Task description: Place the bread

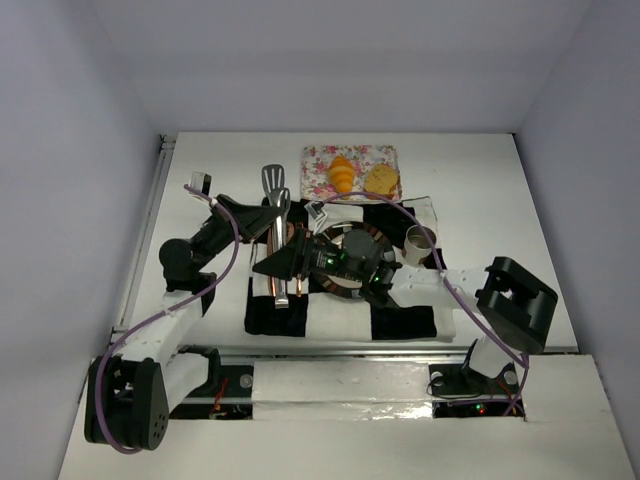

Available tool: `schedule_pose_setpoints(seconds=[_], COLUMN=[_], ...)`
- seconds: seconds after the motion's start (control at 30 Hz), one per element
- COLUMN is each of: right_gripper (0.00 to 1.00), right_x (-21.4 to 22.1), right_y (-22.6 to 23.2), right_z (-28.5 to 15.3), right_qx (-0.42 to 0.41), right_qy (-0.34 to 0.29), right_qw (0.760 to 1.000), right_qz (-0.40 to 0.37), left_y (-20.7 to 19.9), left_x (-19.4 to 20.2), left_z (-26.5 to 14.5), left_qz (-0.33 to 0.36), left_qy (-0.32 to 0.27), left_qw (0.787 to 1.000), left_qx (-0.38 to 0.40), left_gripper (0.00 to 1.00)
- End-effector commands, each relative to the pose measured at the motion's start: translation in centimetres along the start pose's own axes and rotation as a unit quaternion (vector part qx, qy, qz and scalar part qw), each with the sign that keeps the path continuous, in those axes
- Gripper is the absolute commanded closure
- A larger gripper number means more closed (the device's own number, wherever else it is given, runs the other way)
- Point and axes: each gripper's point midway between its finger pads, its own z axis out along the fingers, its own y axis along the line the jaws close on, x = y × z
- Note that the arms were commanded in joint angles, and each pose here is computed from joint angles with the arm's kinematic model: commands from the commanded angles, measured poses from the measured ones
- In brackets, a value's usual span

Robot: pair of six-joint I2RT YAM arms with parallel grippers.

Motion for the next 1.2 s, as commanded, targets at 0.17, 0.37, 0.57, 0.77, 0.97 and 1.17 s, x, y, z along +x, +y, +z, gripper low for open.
schedule_pose_setpoints(seconds=[0.17,0.37,0.57,0.77,0.97,1.17], right_gripper=[0.25,0.32,0.37,0.41,0.42,0.45], right_x=[-1.1,-1.9,-2.2,-2.9,-4.1,-5.4], right_y=[3.1,2.6,1.8,1.6,1.4,1.8], right_z=[-0.6,-1.2,-1.7,-2.2,-3.1,-4.0], right_qx=[-0.062,-0.048,-0.043,-0.040,-0.035,-0.033], right_qy=[-0.025,-0.047,-0.050,-0.059,-0.070,-0.079], right_qw=[0.998,0.998,0.998,0.997,0.997,0.996], right_qz=[0.009,0.013,0.024,0.022,0.019,0.017], left_y=[-9.7,-8.4,-7.9,-7.4,-5.9,-5.1], left_x=[2.6,3.2,3.5,3.4,3.4,3.2], left_z=[-1.8,-2.1,-2.1,-1.8,-1.5,-1.3], left_qz=[0.178,0.172,0.179,0.195,0.192,0.211], left_qy=[0.032,0.044,0.052,0.058,0.067,0.074], left_qw=[0.964,0.968,0.968,0.968,0.973,0.971], left_qx=[0.196,0.179,0.166,0.148,0.112,0.081], left_gripper=[1.00,0.89,0.70,0.44,0.14,0.01])
